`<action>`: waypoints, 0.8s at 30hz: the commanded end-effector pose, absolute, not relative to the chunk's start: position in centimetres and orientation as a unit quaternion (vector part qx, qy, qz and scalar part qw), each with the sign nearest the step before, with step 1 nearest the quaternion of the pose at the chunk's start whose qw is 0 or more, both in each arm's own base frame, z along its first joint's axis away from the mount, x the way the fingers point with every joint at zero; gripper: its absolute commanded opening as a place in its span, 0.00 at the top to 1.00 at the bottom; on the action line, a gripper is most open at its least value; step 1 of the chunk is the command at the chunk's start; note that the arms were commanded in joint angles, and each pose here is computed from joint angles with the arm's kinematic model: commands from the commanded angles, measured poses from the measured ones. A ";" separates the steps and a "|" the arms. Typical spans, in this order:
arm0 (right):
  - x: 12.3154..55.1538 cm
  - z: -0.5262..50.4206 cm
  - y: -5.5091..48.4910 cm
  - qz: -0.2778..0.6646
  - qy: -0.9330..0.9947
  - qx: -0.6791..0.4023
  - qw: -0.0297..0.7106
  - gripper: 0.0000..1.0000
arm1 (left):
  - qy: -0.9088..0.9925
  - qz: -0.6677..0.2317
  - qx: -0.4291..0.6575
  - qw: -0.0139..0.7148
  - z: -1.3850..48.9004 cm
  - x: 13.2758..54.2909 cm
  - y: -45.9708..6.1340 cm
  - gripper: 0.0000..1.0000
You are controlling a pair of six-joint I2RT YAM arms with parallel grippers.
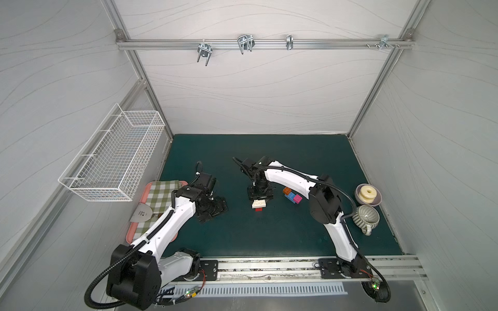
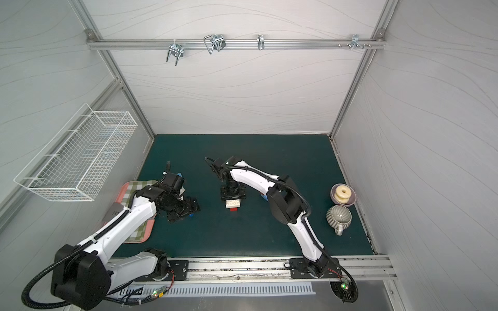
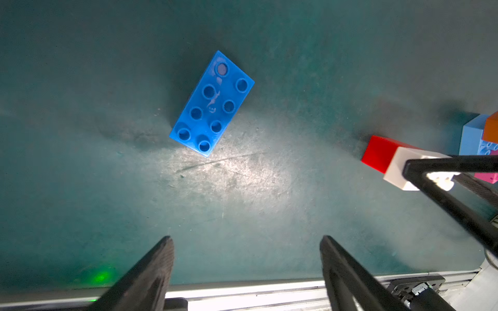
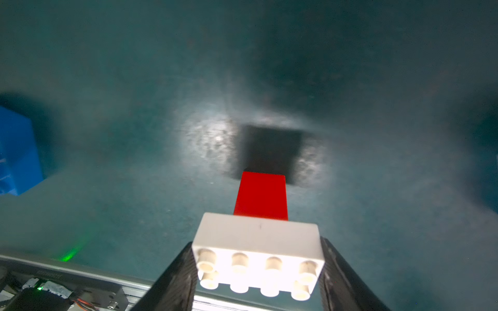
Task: Assemble a carrot with lego
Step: Assemble the lego brick with the lego brick.
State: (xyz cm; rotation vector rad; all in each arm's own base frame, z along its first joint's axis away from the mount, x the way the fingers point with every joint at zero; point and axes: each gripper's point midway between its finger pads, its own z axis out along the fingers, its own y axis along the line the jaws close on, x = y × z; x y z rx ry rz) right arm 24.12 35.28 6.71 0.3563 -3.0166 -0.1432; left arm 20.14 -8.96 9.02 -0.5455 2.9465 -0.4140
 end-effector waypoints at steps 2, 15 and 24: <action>22.5 4.3 31.7 0.022 -0.992 0.083 0.091 0.48 | 0.972 -0.129 -0.186 0.071 9.3 20.6 -8.5 0.14; 22.8 4.0 32.8 -0.001 -0.993 0.072 0.090 0.34 | 0.972 -0.125 -0.186 0.071 9.1 20.7 -8.4 0.13; 23.6 5.8 33.4 -0.032 -0.995 0.065 0.066 0.27 | 0.971 -0.125 -0.188 0.077 9.3 20.8 -8.3 0.13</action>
